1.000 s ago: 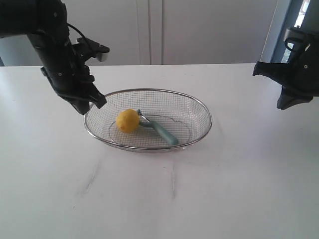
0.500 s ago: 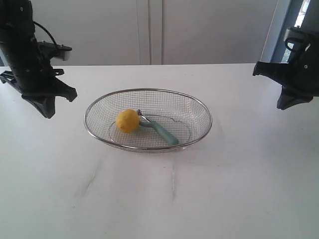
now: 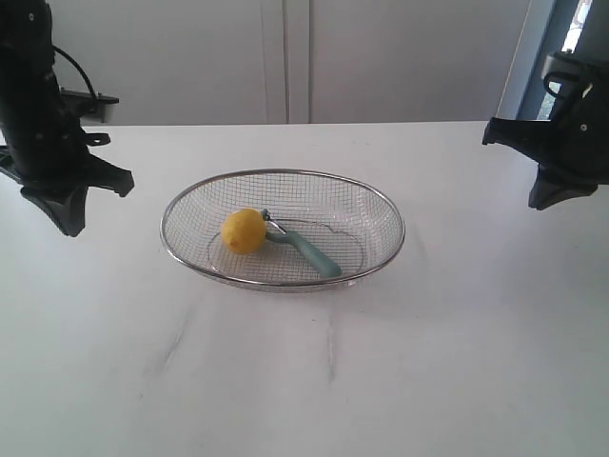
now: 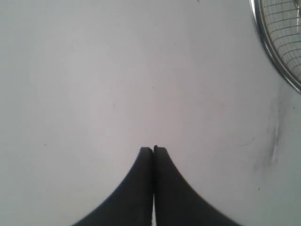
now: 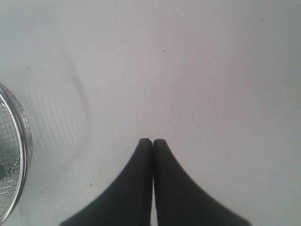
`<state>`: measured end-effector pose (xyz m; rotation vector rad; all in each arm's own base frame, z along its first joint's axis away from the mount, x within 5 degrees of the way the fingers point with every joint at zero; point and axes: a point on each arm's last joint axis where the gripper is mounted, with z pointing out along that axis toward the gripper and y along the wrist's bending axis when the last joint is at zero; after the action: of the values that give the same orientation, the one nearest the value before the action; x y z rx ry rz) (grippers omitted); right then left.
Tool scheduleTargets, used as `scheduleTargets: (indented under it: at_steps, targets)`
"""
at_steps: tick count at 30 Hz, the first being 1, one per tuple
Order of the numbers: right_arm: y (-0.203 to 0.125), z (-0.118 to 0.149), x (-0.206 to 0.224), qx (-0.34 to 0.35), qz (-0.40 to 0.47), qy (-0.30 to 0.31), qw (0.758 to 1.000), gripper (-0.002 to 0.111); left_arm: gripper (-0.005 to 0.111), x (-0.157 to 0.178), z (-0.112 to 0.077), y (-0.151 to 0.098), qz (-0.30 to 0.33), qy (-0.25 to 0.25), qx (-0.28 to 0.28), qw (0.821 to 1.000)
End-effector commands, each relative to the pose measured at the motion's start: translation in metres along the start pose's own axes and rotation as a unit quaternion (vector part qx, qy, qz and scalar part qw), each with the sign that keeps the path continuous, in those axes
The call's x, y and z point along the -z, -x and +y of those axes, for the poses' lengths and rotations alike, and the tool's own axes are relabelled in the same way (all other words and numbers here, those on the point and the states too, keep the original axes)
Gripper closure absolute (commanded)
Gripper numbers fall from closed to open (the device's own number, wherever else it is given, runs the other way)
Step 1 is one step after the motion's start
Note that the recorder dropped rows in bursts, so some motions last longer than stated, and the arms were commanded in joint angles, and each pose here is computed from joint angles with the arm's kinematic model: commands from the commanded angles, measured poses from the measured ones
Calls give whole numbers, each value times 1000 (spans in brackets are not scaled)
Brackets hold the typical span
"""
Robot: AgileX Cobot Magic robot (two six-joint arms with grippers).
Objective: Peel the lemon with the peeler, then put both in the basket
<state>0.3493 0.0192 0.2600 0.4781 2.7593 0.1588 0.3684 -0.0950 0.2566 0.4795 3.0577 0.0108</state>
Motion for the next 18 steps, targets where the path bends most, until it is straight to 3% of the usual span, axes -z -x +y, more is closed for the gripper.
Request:
scheduleTargets:
  at_steps: [1, 6, 18]
  targets:
    - [2, -2, 3, -4, -8, 1, 1000, 108, 107, 6, 5, -6, 19, 19, 21, 999]
    - [2, -2, 3, -4, -8, 1, 1000, 108, 107, 14, 13, -9, 8, 65, 73, 995]
    - [2, -2, 3, -4, -8, 1, 1000, 108, 107, 21, 12, -31, 31, 65, 65, 995]
